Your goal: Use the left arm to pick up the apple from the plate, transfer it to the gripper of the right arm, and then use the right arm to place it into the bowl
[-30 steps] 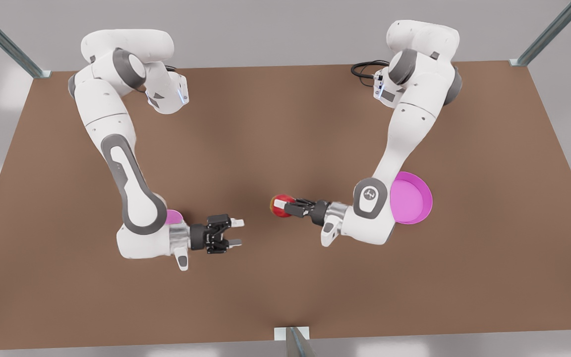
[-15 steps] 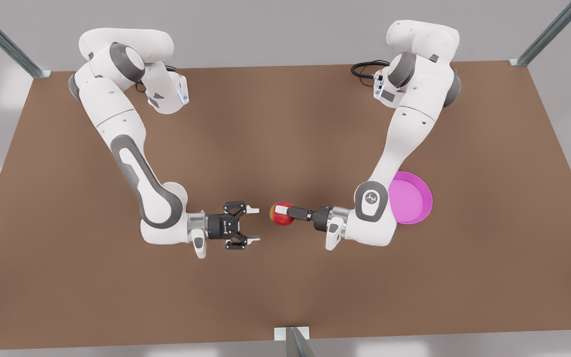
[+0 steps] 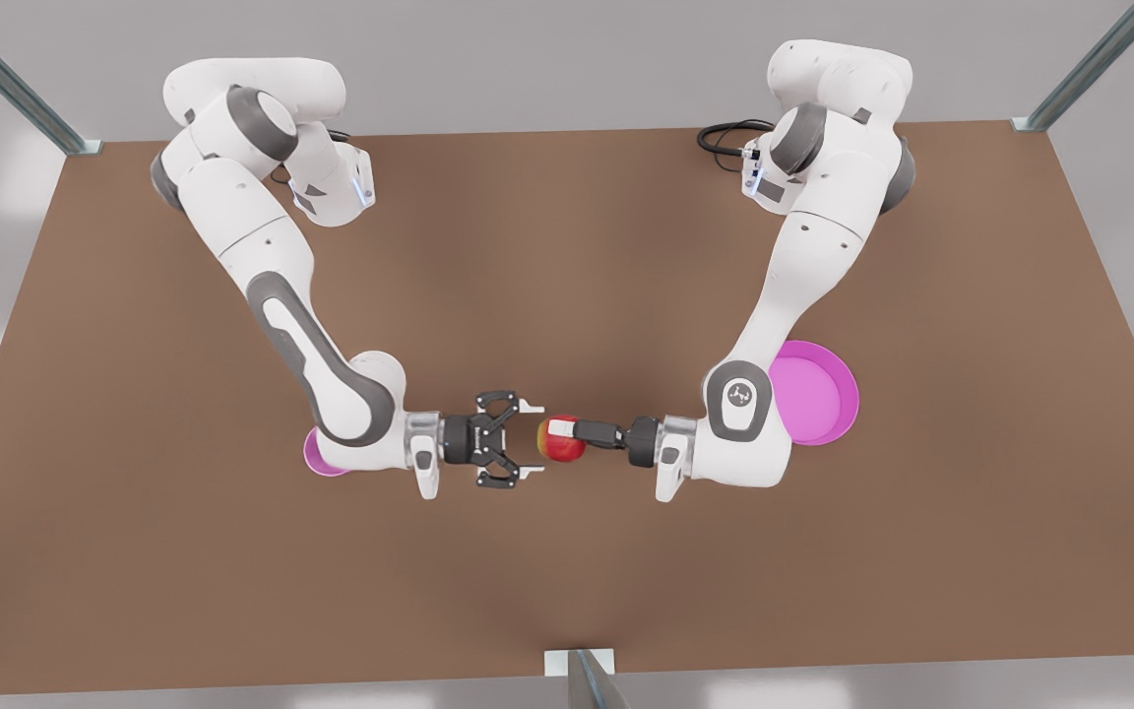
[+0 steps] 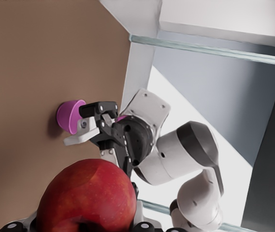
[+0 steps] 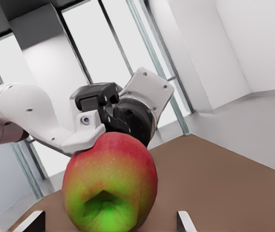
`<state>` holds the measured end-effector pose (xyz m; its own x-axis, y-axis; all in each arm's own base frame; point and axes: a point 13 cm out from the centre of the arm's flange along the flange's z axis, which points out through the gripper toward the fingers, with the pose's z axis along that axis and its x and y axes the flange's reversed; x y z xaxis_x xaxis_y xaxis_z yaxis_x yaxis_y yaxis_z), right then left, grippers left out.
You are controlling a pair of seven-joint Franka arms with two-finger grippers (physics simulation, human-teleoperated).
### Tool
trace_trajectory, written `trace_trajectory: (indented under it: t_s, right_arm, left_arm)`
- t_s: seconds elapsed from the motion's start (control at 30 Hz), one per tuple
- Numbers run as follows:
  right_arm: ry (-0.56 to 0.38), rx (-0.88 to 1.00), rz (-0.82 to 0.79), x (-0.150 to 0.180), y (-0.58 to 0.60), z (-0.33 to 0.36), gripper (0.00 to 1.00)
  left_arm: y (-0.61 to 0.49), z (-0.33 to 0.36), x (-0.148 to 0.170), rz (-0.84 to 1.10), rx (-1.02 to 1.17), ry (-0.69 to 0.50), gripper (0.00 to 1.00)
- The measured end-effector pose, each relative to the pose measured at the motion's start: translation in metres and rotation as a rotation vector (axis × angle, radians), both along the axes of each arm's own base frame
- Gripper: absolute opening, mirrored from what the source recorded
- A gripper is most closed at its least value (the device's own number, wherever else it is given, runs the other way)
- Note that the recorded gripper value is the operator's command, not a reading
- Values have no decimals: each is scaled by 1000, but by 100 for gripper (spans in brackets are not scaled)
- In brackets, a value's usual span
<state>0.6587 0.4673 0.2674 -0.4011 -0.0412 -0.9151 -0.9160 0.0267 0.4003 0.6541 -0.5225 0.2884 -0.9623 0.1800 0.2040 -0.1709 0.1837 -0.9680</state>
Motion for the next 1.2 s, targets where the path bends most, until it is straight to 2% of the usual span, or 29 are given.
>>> trace_trajectory:
  t_s: [0.3, 0.6, 0.63, 0.7, 0.73, 0.97, 1.2]
  right_arm:
    - [-108, 2, -14, 3, 22, 4, 100]
    - [-158, 17, -14, -3, 54, 0, 100]
    - [-163, 18, -17, -2, 56, -1, 98]
    - [-174, 17, -23, 1, 56, -1, 74]
    - [-179, 15, -25, 1, 56, -1, 73]
    - [-204, 11, -34, 5, 54, 1, 73]
    - [-215, 13, -47, 11, 42, 3, 73]
  left_arm:
    - [0, 1, 2, 5, -8, -30, 77]
    - [0, -1, 2, 5, -10, -47, 77]
    - [0, -1, 2, 5, -11, -49, 77]
    - [-1, -1, 2, 4, -12, -52, 77]
    - [-1, -1, 2, 4, -13, -53, 77]
    - [-2, 1, 2, 6, -22, -56, 77]
    - [-1, 1, 3, 6, -26, -63, 82]
